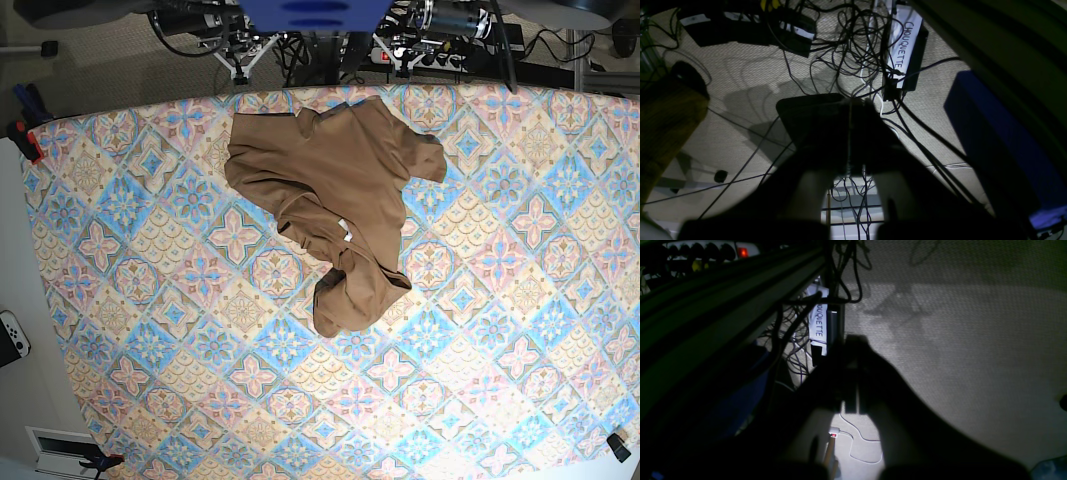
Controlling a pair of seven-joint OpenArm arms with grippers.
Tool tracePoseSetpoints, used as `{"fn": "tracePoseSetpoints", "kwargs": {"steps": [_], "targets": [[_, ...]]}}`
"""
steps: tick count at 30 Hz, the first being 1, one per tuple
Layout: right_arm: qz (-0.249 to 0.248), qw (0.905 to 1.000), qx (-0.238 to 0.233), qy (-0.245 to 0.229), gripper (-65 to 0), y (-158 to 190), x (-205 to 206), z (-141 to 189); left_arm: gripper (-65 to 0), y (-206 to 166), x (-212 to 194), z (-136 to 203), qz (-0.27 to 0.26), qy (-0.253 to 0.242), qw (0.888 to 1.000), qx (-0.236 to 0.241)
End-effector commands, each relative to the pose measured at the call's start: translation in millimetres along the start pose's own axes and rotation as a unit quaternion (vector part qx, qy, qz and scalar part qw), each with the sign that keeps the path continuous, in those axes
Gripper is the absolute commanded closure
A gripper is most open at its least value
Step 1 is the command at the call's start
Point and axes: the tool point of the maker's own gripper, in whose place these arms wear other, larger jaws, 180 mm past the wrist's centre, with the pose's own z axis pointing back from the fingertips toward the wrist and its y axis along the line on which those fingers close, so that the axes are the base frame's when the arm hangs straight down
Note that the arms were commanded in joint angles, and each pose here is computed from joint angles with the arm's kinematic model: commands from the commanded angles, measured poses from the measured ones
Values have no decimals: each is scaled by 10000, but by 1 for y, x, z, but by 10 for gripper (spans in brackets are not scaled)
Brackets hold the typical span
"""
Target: Layout the t-shirt on the table in an organized manner, then fold the t-shirt properly
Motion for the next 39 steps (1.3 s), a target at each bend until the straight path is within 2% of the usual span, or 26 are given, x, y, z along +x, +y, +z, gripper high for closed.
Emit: {"fn": "tracePoseSetpoints", "kwargs": {"steps": [1,17,39], "targets": [[-1,10000,7,-31,0,-2,3,0,0,1,-1,0,-27,28,10000,5],[-25,9999,-87,-45,0,-14,3,1,0,15,-4,0,-18,55,9999,111],[-22,9999,-118,-43,-2,-18,3,1,0,15,-6,0,-17,62,9999,110]]}}
